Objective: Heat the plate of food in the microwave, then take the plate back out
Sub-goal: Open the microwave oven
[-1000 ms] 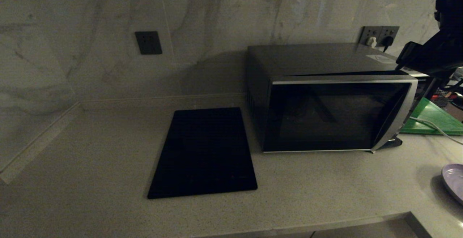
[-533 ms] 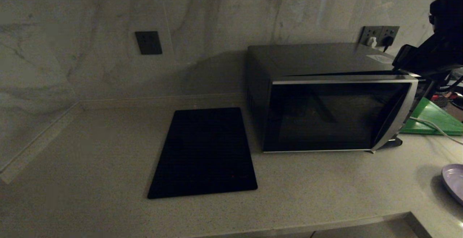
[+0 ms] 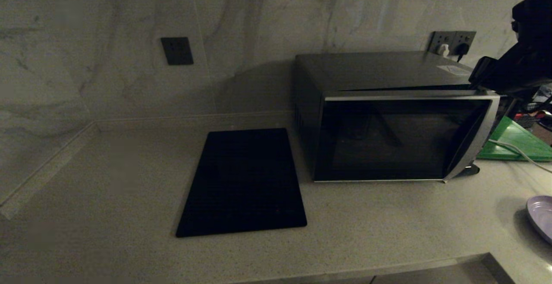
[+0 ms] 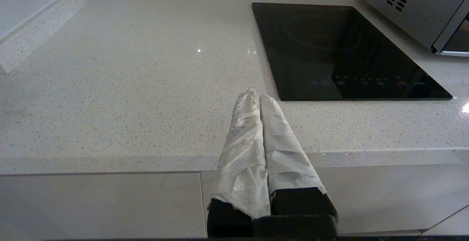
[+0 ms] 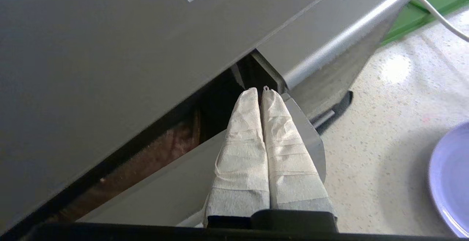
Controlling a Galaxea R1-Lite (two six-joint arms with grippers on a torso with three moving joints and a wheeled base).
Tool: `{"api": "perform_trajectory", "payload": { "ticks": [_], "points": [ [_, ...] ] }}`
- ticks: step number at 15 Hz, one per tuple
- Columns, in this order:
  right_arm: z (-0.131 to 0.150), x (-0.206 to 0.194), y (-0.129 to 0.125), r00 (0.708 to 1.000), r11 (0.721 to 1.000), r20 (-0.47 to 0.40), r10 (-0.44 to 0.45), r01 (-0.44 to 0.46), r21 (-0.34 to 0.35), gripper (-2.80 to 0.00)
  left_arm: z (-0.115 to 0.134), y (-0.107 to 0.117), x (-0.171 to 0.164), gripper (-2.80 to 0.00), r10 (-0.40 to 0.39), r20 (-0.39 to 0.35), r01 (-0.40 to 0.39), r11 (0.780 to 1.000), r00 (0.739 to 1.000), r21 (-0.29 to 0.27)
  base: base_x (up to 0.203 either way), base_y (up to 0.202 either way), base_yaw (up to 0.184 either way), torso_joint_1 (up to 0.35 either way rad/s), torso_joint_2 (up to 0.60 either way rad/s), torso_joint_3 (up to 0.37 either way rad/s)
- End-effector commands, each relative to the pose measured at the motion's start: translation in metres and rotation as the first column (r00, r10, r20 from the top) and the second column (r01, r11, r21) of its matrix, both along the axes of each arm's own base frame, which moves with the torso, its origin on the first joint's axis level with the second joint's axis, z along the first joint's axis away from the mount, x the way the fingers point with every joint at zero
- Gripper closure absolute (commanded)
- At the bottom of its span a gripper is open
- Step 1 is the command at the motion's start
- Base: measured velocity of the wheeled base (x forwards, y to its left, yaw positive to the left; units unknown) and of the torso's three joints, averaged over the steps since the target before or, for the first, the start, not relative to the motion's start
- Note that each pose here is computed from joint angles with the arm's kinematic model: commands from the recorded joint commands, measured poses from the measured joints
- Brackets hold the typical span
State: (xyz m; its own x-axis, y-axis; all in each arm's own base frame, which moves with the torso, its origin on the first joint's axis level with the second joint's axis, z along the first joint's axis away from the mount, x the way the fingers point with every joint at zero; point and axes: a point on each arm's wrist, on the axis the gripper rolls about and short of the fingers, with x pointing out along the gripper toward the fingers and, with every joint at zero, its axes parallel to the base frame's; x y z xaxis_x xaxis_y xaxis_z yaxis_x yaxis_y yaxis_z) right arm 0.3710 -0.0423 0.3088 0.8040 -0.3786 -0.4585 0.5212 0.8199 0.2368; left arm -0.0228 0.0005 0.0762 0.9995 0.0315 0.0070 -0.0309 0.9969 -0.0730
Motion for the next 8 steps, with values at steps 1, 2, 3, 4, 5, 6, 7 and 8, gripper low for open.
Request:
{"api": "perform_trajectory", "payload": {
  "ticks": [1,2,3,4,5,6,7,8],
  "points": [
    [0.002,-0.008,0.001,1.000,1.000,-0.024,0.000,0.000,0.005,0.00,0.000,0.000,0.000,0.00,0.001,-0.001,-0.001,1.000,1.000,-0.001,0.000,0.000,0.000,0.000,0.00,0.000],
    [0.002,-0.010,0.001,0.999,1.000,-0.038,0.001,-0.001,0.009,0.00,0.000,0.000,0.000,0.00,0.001,-0.001,-0.001,1.000,1.000,-0.001,0.000,0.000,0.000,0.000,0.00,0.000],
    [0.003,-0.014,0.001,0.999,1.000,-0.051,0.001,0.000,0.010,0.00,0.000,0.000,0.000,0.00,0.001,-0.001,-0.001,1.000,1.000,-0.001,0.000,0.000,0.000,0.000,0.00,0.000],
    [0.005,-0.017,0.002,0.999,1.000,-0.052,0.003,-0.002,0.011,0.00,0.000,0.000,0.000,0.00,0.001,-0.001,-0.001,1.000,1.000,-0.001,0.000,0.000,0.000,0.000,0.00,0.000],
    [0.007,-0.020,0.003,0.998,1.000,-0.058,0.004,-0.003,0.011,0.00,0.000,0.000,0.000,0.00,0.001,-0.001,-0.001,1.000,1.000,-0.001,0.000,0.000,0.000,0.000,0.00,0.000],
    [0.009,-0.023,0.003,0.998,1.000,-0.059,0.004,-0.004,0.011,0.00,0.000,0.000,0.000,0.00,0.001,-0.001,-0.001,1.000,1.000,-0.001,0.000,0.000,0.000,0.000,0.00,0.000],
    [0.011,-0.026,0.003,0.998,1.000,-0.062,0.010,-0.010,0.006,0.00,0.000,0.000,0.000,0.00,0.001,-0.001,-0.001,1.000,1.000,-0.001,0.000,0.000,0.000,0.000,0.00,0.000],
    [0.013,-0.030,0.004,0.997,1.000,-0.074,0.017,-0.016,0.003,0.00,0.000,0.000,0.000,0.00,0.001,-0.001,-0.001,1.000,1.000,-0.001,0.000,0.000,0.000,0.000,0.00,0.000]
  ]
}}
